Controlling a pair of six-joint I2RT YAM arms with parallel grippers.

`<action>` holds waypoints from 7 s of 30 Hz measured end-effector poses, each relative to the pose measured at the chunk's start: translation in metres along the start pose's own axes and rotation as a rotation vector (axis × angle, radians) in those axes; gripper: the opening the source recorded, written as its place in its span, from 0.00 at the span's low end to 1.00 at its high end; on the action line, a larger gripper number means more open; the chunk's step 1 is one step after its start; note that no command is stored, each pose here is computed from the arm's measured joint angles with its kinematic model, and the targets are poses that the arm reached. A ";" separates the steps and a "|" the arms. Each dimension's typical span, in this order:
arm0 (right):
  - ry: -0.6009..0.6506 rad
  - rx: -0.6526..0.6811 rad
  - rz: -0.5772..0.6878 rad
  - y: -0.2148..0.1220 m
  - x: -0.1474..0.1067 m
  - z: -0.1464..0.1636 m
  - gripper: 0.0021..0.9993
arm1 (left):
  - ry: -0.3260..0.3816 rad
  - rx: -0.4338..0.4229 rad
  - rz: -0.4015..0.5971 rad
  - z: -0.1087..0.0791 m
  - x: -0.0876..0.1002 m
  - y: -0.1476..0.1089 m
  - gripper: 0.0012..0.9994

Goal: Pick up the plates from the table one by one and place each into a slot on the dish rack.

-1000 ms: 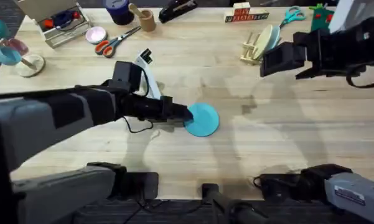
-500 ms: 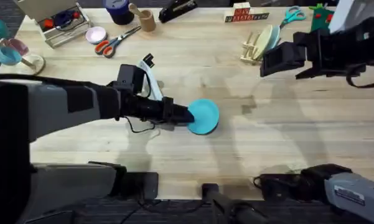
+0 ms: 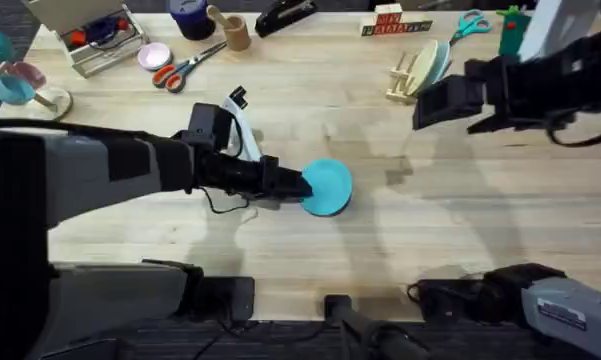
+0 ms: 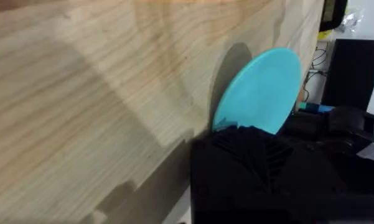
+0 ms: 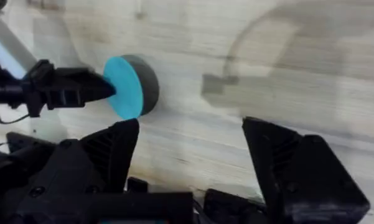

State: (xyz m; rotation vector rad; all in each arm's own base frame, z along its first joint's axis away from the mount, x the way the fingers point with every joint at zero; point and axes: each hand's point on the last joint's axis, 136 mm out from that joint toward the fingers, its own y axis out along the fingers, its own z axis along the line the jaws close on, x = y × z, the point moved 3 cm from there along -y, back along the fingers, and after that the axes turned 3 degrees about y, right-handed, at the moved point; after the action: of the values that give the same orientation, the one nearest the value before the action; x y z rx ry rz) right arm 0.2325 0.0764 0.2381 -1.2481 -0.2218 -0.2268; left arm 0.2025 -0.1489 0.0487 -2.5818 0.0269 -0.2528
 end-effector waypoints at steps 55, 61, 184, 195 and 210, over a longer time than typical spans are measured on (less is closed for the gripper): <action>-0.126 0.478 0.397 0.180 -0.058 0.083 0.98 | 0.002 0.000 -0.006 0.000 0.002 0.000 0.04; -0.137 0.485 0.415 0.180 -0.064 0.089 0.68 | 0.002 0.000 -0.006 0.000 0.002 0.000 0.04; 0.258 -0.561 -0.352 -0.031 0.153 -0.012 0.03 | 0.526 0.866 -0.360 -0.141 0.082 -0.186 1.00; 0.328 -0.579 -0.299 -0.037 0.148 -0.045 0.03 | 0.526 0.866 -0.360 -0.141 0.082 -0.186 1.00; 0.346 -0.508 -0.235 -0.039 0.147 -0.068 0.03 | 0.526 0.866 -0.360 -0.141 0.082 -0.186 1.00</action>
State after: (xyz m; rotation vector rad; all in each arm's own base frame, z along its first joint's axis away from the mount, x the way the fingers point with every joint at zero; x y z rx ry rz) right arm 0.3652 -0.0073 0.2951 -1.6578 -0.0063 -0.7298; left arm 0.2507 -0.0690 0.2775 -1.5930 -0.2927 -0.8574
